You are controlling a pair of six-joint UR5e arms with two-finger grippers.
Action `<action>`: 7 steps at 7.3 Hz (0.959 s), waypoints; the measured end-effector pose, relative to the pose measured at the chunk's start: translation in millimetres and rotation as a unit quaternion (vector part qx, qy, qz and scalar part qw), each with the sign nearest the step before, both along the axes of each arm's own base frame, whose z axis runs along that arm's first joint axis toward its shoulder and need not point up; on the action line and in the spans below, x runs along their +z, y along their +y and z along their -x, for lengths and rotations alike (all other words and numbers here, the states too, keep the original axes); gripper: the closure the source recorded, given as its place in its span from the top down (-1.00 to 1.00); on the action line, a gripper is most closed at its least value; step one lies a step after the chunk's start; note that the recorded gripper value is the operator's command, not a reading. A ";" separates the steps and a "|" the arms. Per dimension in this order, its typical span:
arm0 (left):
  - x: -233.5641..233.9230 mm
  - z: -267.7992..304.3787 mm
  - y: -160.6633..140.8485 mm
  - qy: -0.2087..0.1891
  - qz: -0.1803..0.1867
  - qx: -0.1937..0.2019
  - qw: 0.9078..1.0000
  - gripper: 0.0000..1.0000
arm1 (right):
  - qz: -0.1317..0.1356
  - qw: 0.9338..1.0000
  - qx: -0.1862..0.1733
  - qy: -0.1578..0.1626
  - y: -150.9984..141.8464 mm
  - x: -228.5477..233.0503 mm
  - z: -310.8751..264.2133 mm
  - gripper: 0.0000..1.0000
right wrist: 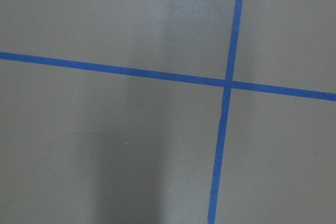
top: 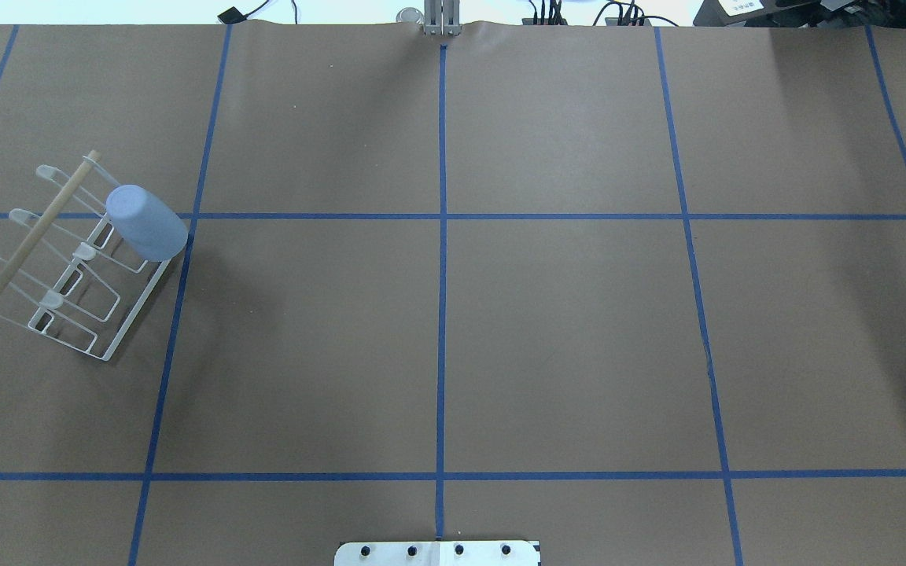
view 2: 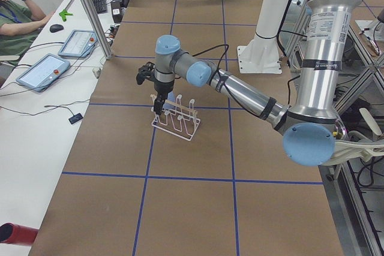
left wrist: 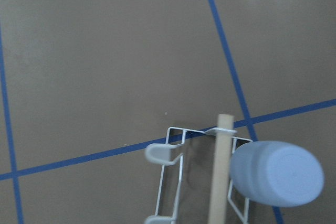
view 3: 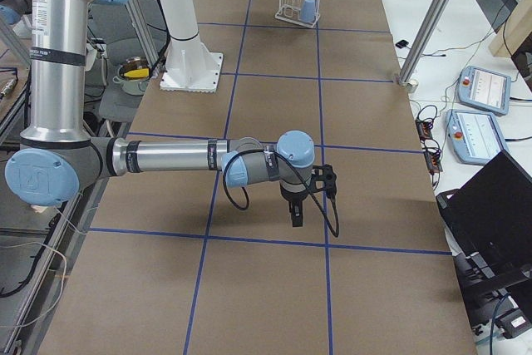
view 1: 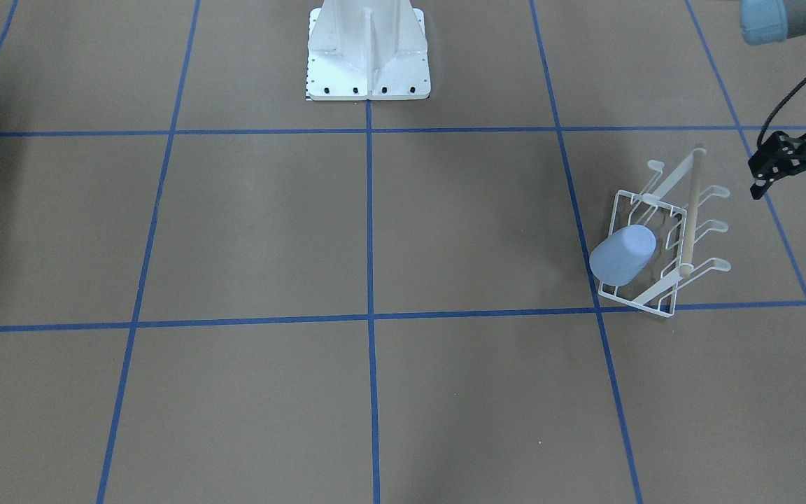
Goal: Hang cup on cup holder
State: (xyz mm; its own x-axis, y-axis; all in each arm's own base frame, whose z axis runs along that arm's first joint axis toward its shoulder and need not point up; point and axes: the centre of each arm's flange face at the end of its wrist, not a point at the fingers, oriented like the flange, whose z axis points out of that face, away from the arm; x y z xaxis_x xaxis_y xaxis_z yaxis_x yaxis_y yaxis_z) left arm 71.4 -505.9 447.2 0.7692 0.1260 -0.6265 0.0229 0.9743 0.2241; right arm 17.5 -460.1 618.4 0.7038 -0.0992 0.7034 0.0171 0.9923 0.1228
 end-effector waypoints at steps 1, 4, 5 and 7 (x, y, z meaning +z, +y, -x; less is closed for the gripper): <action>28.1 35.9 0.9 0.001 0.022 -0.021 1.000 0.97 | 0.009 1.000 0.006 0.001 6.2 6.2 -5.8 1.00; 126.4 126.2 7.8 -0.004 0.039 0.000 0.999 0.97 | 0.045 0.999 0.029 0.005 17.9 18.2 -25.7 1.00; 152.2 139.0 9.8 -0.005 0.048 0.004 0.999 0.97 | 0.058 0.998 0.037 0.009 19.6 19.9 -32.4 1.00; 188.0 148.7 17.9 -0.005 0.073 0.005 0.997 0.97 | 0.079 0.996 0.046 0.012 22.0 23.3 -41.3 1.00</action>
